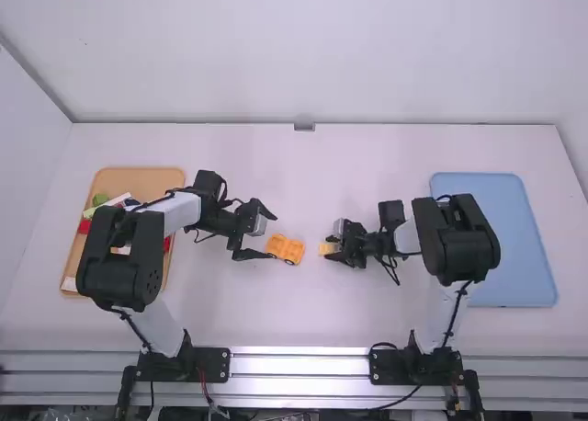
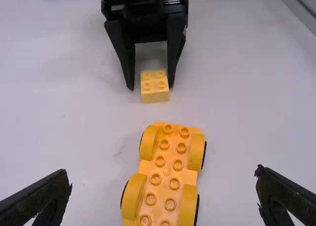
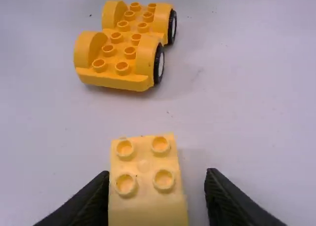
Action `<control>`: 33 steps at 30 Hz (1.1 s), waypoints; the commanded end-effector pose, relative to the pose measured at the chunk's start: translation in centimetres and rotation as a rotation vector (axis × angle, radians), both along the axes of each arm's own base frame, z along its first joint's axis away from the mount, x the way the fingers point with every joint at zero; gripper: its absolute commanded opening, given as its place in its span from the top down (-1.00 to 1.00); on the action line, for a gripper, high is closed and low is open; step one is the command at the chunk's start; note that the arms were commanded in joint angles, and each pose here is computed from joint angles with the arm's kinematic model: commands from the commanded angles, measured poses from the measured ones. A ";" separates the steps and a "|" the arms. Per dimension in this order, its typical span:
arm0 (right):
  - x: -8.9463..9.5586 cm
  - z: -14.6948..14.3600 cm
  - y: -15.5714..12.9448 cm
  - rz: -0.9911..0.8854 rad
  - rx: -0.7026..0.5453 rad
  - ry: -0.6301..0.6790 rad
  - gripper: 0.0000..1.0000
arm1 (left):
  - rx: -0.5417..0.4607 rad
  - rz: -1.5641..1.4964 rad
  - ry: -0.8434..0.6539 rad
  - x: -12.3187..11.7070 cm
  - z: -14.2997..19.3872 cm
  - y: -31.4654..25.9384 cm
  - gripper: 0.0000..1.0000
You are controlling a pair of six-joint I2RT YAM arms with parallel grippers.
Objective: Assemble lego blocks to make yellow taxi
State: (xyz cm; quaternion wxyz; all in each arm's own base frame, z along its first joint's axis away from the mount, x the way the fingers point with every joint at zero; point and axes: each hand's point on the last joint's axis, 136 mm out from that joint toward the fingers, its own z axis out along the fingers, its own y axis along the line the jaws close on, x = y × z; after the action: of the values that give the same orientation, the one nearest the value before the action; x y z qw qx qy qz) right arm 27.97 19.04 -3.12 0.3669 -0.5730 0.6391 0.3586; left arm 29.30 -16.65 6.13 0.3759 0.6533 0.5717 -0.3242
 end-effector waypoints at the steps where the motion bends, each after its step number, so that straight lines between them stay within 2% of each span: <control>1: 0.3 -1.1 -0.2 -0.013 -0.069 0.019 0.24 | 0.023 0.000 0.021 0.1 -0.5 -0.1 -0.98; 5: 0.7 -0.7 -0.3 -0.014 -0.078 0.068 0.30 | 0.046 0.004 0.020 0.2 -1.8 0.1 -0.98; 8: 0.7 0.7 -0.2 0.013 -0.050 0.100 0.34 | 0.017 0.024 0.027 0.7 -2.9 -0.1 -0.98; 12: 0.2 3.9 -0.1 0.092 -0.004 0.089 0.39 | -0.024 0.022 0.044 1.0 -4.2 -0.9 -0.98; 15: 0.7 6.1 0.0 0.095 -0.012 0.086 0.43 | 0.036 -0.032 0.029 0.2 -6.3 -1.5 -0.98; 25: 0.6 8.4 1.6 0.133 -0.037 -0.004 0.48 | 0.057 -0.058 0.035 -0.7 -8.3 -2.1 -1.00; 28: 1.5 8.3 1.6 0.076 -0.083 0.012 0.49 | 0.042 -0.021 0.070 -0.3 -9.0 -2.3 -0.89; 31: 1.8 7.9 1.7 0.056 -0.112 0.017 0.52 | 0.022 -0.025 0.073 -0.4 -8.7 -2.4 -0.54; 33: 1.5 8.0 2.1 0.078 -0.109 0.005 0.53 | 0.022 -0.020 0.062 -0.1 -8.7 -2.2 -0.22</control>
State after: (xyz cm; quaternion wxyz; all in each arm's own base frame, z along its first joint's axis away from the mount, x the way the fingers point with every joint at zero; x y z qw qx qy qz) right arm 29.20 20.94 4.00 0.3152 -0.6157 0.6338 0.3463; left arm 29.64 -19.17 -1.92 0.3560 0.6579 0.5723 -0.3360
